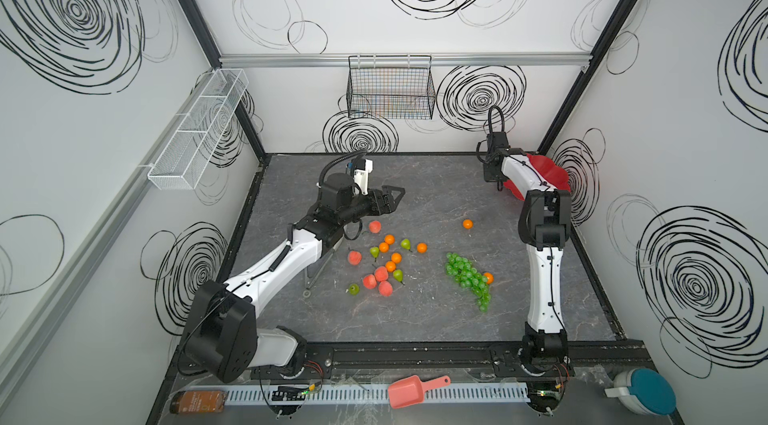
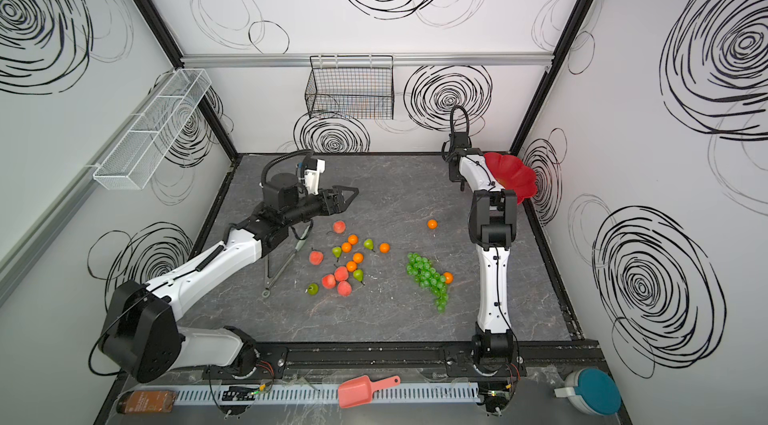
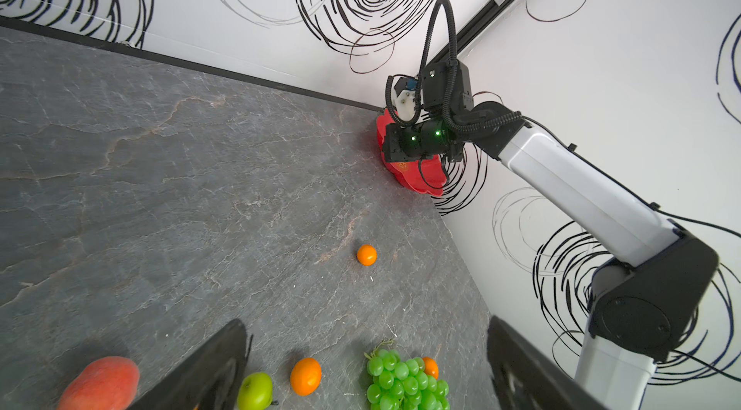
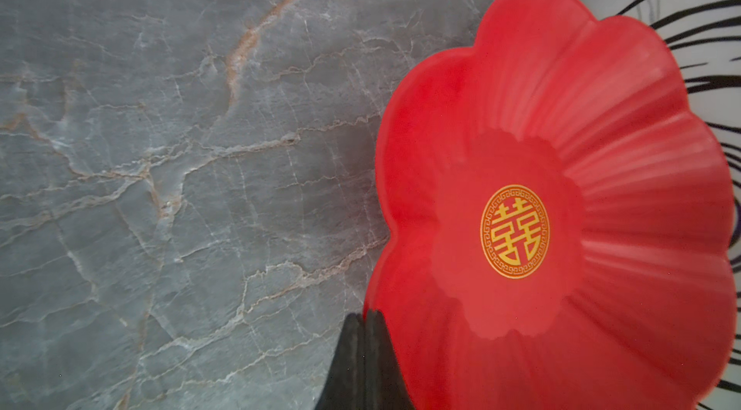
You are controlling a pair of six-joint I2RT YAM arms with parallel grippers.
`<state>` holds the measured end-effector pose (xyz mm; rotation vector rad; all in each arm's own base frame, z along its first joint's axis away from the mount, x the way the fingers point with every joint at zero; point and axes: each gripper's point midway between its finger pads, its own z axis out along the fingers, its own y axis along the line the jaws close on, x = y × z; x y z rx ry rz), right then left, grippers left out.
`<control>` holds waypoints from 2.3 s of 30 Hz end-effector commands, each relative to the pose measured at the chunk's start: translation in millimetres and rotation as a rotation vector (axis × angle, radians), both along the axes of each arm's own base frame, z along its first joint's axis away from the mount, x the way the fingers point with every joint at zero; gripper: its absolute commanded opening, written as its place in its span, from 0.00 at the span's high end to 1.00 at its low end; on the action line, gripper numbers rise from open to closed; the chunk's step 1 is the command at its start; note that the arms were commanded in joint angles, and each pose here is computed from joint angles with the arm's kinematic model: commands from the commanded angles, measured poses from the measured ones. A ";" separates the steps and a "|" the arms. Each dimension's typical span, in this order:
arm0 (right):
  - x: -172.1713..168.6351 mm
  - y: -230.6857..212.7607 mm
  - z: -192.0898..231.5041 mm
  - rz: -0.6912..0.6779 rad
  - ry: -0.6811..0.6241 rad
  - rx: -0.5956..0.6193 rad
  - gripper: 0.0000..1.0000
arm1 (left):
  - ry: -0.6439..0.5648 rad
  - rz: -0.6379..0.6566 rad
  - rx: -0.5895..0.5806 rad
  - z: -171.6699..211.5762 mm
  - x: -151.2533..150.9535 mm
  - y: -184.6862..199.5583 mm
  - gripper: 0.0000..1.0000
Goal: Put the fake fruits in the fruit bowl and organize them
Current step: 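Drag the red bowl toward the table center with the right gripper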
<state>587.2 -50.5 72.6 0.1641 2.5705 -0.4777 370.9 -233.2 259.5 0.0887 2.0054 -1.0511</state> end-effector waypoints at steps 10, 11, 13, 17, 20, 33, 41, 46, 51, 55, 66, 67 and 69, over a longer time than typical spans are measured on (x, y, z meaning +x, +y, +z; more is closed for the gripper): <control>-25.6 94.0 32.8 0.184 0.009 -0.093 1.00 | 0.029 0.143 0.012 -9.1 -2.4 56.7 0.04; -27.0 104.4 34.6 0.206 0.005 -0.098 1.00 | 0.031 0.152 0.015 -10.3 -3.7 60.3 0.04; -31.6 126.5 36.4 0.260 0.005 -0.101 1.00 | 0.037 0.171 0.020 -12.5 -6.0 66.8 0.04; -42.5 177.1 38.0 0.386 0.001 -0.102 1.00 | 0.057 0.237 0.027 -17.9 -9.4 86.4 0.04; -48.6 199.4 40.3 0.423 -0.010 -0.124 1.00 | 0.060 0.273 0.023 -19.0 -12.8 99.9 0.04; -37.9 76.4 46.7 0.120 -0.015 -0.124 0.69 | -0.016 0.043 0.060 -5.2 -29.3 4.8 0.04; -33.8 55.0 41.3 0.095 -0.010 -0.051 0.43 | -0.022 -0.079 0.023 3.3 -28.2 -54.2 0.04; -33.0 62.8 33.0 0.123 0.006 -0.020 0.41 | -0.016 -0.086 0.016 1.5 -27.6 -57.7 0.04; -31.2 70.7 28.3 0.146 0.018 -0.018 0.41 | -0.010 -0.088 0.023 -2.1 -30.7 -55.6 0.04; -30.8 73.1 23.4 0.147 0.030 -0.040 0.45 | -0.003 -0.088 0.028 -5.6 -31.3 -53.9 0.04; -33.7 58.1 2.7 0.106 0.079 -0.123 0.58 | 0.002 -0.092 0.025 -7.5 -29.6 -52.6 0.04; -33.3 57.9 2.2 0.105 0.079 -0.125 0.60 | 0.004 -0.091 0.026 -8.5 -29.3 -52.1 0.04; -33.3 57.6 0.6 0.105 0.082 -0.127 0.62 | 0.004 -0.092 0.026 -8.4 -29.6 -51.8 0.04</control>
